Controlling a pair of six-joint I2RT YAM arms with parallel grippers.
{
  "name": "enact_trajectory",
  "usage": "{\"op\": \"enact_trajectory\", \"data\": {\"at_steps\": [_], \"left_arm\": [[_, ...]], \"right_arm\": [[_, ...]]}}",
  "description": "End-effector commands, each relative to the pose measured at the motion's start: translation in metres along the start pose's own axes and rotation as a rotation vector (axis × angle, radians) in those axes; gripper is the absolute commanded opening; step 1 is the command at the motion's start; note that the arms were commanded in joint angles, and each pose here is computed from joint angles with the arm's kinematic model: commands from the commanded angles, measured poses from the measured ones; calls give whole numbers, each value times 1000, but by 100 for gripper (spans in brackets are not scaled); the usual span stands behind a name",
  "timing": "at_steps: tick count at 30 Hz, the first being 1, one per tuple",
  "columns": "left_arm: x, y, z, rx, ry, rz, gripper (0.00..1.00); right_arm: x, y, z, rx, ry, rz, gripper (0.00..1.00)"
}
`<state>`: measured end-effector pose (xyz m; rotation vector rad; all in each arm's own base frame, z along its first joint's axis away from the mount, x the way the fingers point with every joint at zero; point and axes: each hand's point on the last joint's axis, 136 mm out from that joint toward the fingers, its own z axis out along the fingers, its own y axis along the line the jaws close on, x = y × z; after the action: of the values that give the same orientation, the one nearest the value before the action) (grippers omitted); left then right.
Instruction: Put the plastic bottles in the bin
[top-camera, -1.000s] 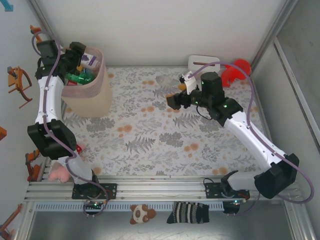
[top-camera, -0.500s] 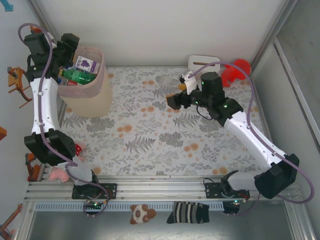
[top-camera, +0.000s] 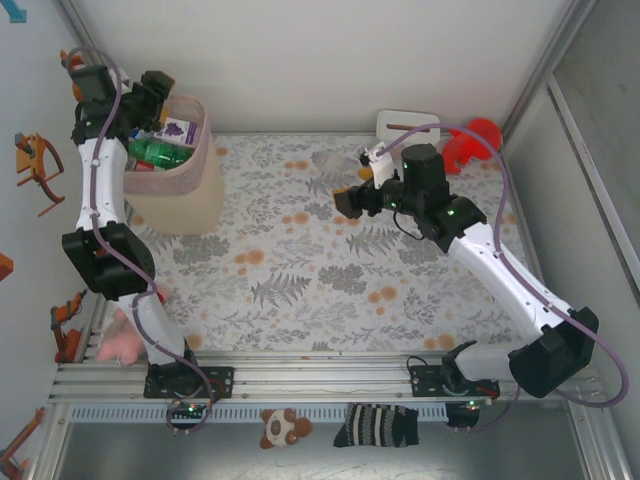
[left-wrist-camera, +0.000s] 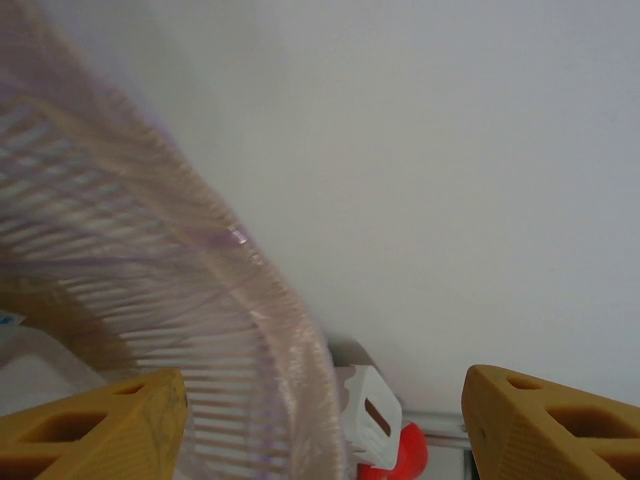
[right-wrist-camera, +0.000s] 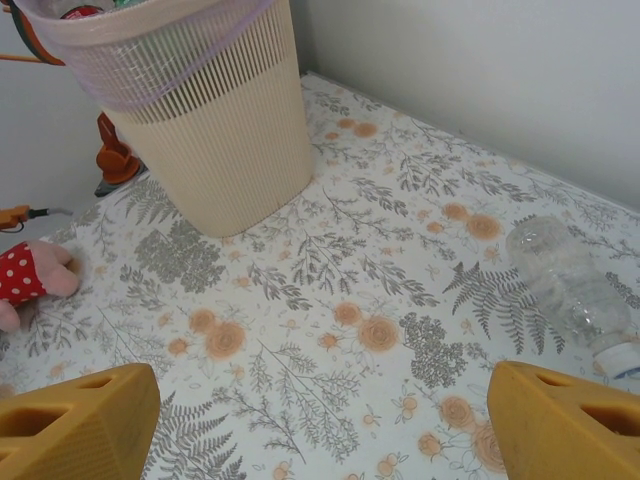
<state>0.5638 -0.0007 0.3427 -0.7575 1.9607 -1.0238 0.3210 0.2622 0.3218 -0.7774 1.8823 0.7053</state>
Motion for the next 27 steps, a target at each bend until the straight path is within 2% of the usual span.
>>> {"op": "enact_trajectory", "data": {"at_steps": [1, 5, 12, 17, 21, 27], "left_arm": [[11, 19, 3, -42, 24, 7, 73], [16, 23, 3, -27, 25, -15, 73], [7, -13, -18, 48, -11, 25, 73], [2, -52, -45, 130, -49, 78, 75], [7, -69, -64, 158, -56, 108, 75], [25, -75, -89, 171, -46, 134, 74]], "right_arm": [[-1, 1, -6, 15, -2, -8, 84], [-3, -1, -6, 31, -7, -7, 84], [-4, -21, -3, 129, 2, 20, 84], [6, -56, 6, 265, 51, 70, 83], [16, -93, 11, 388, 83, 131, 78], [40, -146, 26, 413, 188, 218, 76]]}}
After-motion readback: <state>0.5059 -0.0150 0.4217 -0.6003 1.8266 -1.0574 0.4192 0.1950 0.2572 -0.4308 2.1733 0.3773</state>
